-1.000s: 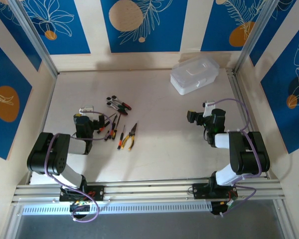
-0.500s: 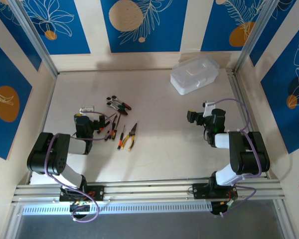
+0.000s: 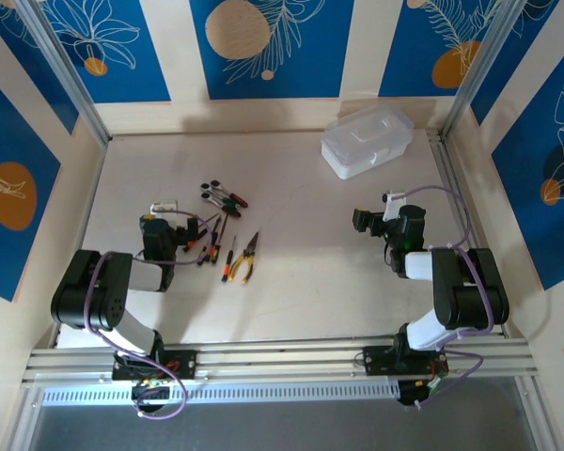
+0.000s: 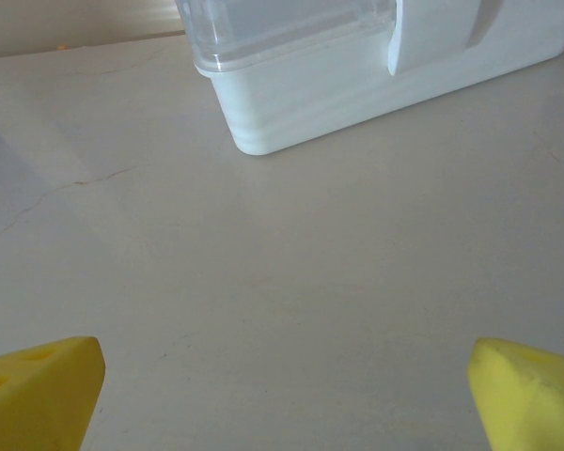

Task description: Pack the tool kit

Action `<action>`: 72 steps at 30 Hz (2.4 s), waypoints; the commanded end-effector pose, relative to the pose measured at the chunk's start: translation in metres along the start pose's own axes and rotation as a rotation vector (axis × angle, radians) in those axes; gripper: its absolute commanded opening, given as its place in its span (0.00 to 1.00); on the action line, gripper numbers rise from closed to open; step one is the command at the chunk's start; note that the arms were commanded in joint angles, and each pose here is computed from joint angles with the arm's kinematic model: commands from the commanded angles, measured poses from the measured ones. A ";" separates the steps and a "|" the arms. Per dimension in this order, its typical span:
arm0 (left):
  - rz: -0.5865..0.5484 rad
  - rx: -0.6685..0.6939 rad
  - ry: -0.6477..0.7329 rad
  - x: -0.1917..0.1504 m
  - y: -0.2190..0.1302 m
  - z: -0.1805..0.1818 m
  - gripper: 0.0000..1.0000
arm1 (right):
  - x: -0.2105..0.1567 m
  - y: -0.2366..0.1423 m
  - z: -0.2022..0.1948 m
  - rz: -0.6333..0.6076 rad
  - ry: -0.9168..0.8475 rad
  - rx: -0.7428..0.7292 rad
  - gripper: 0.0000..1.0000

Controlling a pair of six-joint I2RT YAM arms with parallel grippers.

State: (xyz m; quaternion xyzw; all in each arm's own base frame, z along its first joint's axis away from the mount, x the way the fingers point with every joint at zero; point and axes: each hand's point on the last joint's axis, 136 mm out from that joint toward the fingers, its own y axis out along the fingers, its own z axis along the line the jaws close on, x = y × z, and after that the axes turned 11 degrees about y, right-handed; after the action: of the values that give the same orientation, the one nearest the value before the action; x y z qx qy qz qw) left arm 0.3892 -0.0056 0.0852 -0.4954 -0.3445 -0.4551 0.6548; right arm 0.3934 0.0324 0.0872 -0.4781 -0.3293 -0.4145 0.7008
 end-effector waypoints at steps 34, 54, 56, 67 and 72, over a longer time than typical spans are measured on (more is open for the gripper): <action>0.594 -0.187 -0.059 0.091 -0.049 0.003 1.00 | 0.152 0.150 -0.039 0.418 0.781 -0.303 0.99; 0.609 -0.206 -0.032 0.080 -0.049 -0.001 1.00 | 0.098 0.160 -0.075 0.468 0.924 -0.485 0.89; 0.602 -0.210 -0.034 0.081 -0.051 -0.002 1.00 | 0.101 0.164 -0.077 0.453 0.934 -0.457 0.90; 0.596 -0.221 -0.043 0.078 -0.055 -0.004 1.00 | 0.105 0.185 -0.082 0.446 1.011 -0.385 0.88; 0.596 -0.223 -0.040 0.076 -0.057 -0.004 1.00 | 0.102 0.184 -0.072 0.478 0.983 -0.359 0.75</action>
State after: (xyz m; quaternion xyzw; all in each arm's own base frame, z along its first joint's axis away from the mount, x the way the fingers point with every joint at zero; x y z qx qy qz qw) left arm 0.3669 -0.0281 0.1684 -0.6473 -0.1473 -0.2557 0.7028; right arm 0.6250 -0.0283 0.1145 -0.3704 0.1860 -0.4963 0.7628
